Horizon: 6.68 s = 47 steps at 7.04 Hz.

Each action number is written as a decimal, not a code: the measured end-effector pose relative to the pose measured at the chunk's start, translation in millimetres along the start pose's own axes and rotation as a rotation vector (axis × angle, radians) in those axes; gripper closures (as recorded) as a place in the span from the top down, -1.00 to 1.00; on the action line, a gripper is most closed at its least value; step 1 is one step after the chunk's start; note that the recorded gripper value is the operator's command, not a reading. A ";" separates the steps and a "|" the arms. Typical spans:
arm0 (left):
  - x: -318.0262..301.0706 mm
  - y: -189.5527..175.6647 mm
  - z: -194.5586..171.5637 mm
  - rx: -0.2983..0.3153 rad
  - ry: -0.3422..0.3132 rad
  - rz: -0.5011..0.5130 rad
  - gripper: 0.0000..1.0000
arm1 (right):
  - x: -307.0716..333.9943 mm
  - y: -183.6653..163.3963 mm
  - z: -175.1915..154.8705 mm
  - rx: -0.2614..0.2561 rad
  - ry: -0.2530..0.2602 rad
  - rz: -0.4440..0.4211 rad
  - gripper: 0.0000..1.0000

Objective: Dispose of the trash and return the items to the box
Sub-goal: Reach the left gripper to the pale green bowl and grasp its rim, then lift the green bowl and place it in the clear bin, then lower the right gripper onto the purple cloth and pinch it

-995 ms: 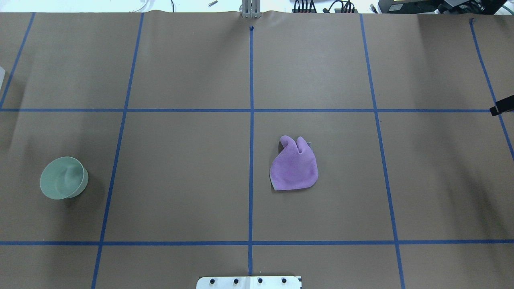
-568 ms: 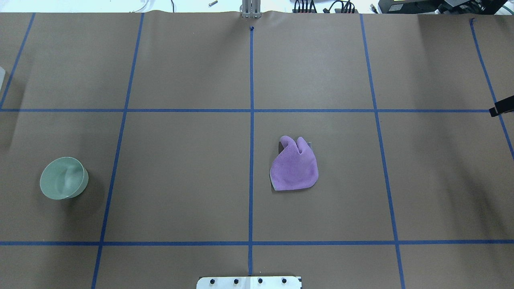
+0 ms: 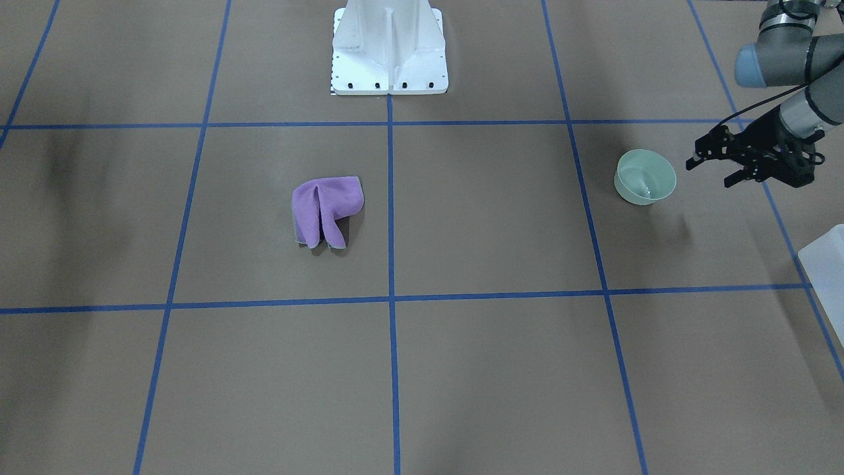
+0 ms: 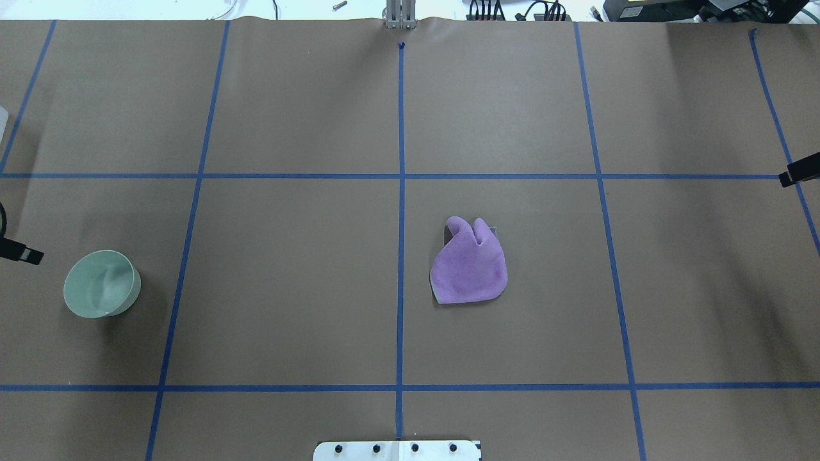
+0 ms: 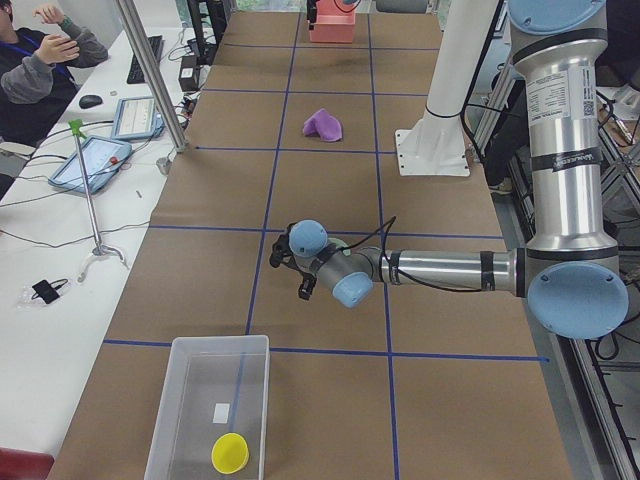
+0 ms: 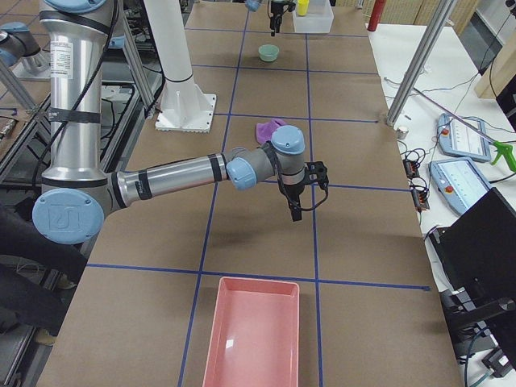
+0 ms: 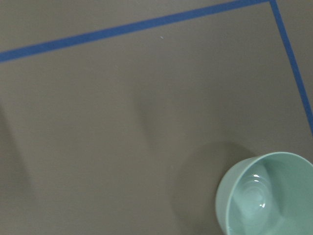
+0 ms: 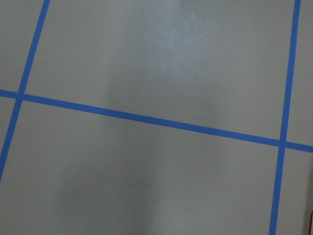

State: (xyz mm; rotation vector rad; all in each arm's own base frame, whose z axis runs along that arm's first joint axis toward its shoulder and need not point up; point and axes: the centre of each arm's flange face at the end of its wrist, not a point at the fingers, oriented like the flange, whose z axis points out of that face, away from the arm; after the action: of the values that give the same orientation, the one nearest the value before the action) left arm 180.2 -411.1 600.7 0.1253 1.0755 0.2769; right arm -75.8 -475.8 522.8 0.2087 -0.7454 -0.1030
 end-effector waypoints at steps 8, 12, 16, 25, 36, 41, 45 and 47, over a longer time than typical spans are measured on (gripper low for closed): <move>25.8 -14.9 38.8 0.042 -0.012 -0.008 -1.00 | 0.6 0.2 1.8 -0.003 0.002 -0.001 1.00; 1.0 -32.1 -31.6 0.152 -0.016 -0.069 -1.00 | 0.4 -0.4 1.8 -0.002 0.002 -0.001 1.00; -90.5 -89.4 -163.8 0.173 -0.170 -0.173 -1.00 | 1.1 -0.1 3.5 -0.006 0.002 0.000 1.00; -342.3 -129.3 -126.3 0.106 -0.425 -0.257 -0.78 | -0.8 -1.4 6.6 -0.010 0.002 -0.004 1.00; -159.8 -127.6 -241.6 0.151 -0.276 -0.255 0.98 | -19.4 -13.7 0.5 0.009 -0.015 0.042 1.00; -99.2 -4.8 -236.2 0.123 -0.266 -0.268 0.98 | -203.2 -50.1 14.3 0.042 -0.098 0.197 1.00; -102.0 -1.2 -233.7 0.117 -0.266 -0.276 0.98 | -438.5 -21.2 41.8 0.082 -0.105 0.347 1.00; -106.6 -0.1 -230.6 0.111 -0.266 -0.282 0.98 | -495.9 3.4 51.8 0.112 -0.078 0.370 1.00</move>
State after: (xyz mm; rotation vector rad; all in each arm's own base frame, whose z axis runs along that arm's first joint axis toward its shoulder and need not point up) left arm -70.4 -449.1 582.3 0.1047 0.8311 -0.0541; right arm -473.6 -397.8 232.5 0.1706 -0.8574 0.2835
